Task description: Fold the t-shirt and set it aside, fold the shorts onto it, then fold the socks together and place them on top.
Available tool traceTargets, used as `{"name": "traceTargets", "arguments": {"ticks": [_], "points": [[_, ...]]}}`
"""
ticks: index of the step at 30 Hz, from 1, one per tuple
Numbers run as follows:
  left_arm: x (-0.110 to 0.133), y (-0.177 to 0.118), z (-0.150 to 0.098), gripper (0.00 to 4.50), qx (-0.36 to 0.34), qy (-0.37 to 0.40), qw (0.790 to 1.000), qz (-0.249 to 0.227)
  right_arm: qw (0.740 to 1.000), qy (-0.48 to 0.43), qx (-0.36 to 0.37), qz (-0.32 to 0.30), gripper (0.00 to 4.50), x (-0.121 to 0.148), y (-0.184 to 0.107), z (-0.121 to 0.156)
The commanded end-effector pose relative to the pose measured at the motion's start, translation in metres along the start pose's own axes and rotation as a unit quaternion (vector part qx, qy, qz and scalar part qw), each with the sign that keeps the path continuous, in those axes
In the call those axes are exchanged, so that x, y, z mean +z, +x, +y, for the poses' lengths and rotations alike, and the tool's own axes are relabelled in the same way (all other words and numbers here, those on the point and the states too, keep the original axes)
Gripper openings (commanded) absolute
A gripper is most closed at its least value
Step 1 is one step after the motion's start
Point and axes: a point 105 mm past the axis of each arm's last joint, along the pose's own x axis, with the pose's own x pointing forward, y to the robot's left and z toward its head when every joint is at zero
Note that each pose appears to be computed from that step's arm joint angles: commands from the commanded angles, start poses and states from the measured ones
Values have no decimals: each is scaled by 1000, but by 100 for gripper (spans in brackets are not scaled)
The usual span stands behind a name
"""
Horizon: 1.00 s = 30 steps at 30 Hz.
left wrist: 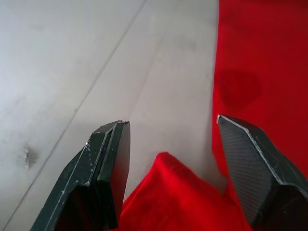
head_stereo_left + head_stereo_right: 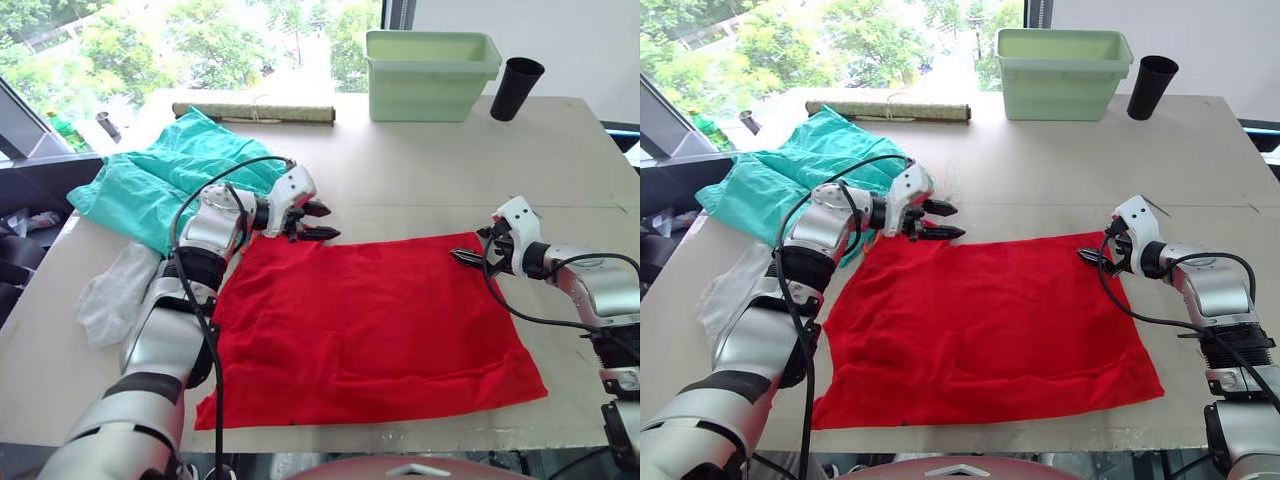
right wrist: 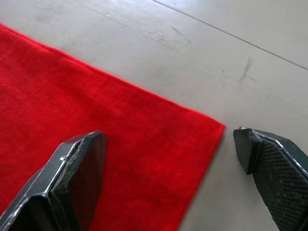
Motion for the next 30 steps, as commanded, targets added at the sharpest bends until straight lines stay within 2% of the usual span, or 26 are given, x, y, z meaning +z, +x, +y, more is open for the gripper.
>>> {"name": "traceTargets", "arguments": {"ticks": [1, 2, 5, 6, 7, 8, 9, 12, 15, 18, 21, 24, 28, 30], "points": [[0, 4, 10, 312, 26, 27, 999, 20, 1000, 2, -14, -23, 450, 12, -4, -5], [-1, 5, 12, 312, 30, 29, 999, 24, 1000, 3, -15, -24, 450, 12, -4, -5], [-10, 10, 16, 226, 43, 10, 998, 37, 1000, 1, -20, -23, 450, 13, -5, -7], [-12, 11, 16, 173, 41, 5, 998, 40, 999, 0, -22, -23, 450, 13, -5, -7], [-13, 12, 13, 143, 30, -4, 999, 40, 999, 1, -22, -23, 450, 13, -6, -8], [-15, 13, 11, 71, 20, -18, 999, 38, 999, 0, -22, -23, 450, 13, -6, -7], [-15, 14, 9, 39, 13, -31, 999, 36, 999, 0, -23, -23, 450, 13, -6, -7], [-14, 13, 8, 39, 2, -73, 997, 16, 999, -2, -23, -23, 450, 13, -6, -7], [-2, 10, 10, 39, -3, -109, 994, -21, 999, -4, -24, -23, 450, 14, -6, -6], [1, 5, 11, 39, -11, -115, 993, -31, 999, -9, -25, -25, 450, 15, -6, -6], [11, -1, 13, 39, -20, -119, 991, -60, 999, -14, -25, -27, 450, 16, -5, -6], [12, -5, 16, 121, -6, -93, 994, -61, 999, -16, -25, -27, 450, 16, -4, -5], [4, -6, 17, 301, 5, -54, 998, -31, 999, -17, -22, -29, 450, 15, -2, -2], [-1, -9, 20, 301, 17, -46, 999, -15, 999, -17, -21, -31, 450, 16, -1, -1]]}}
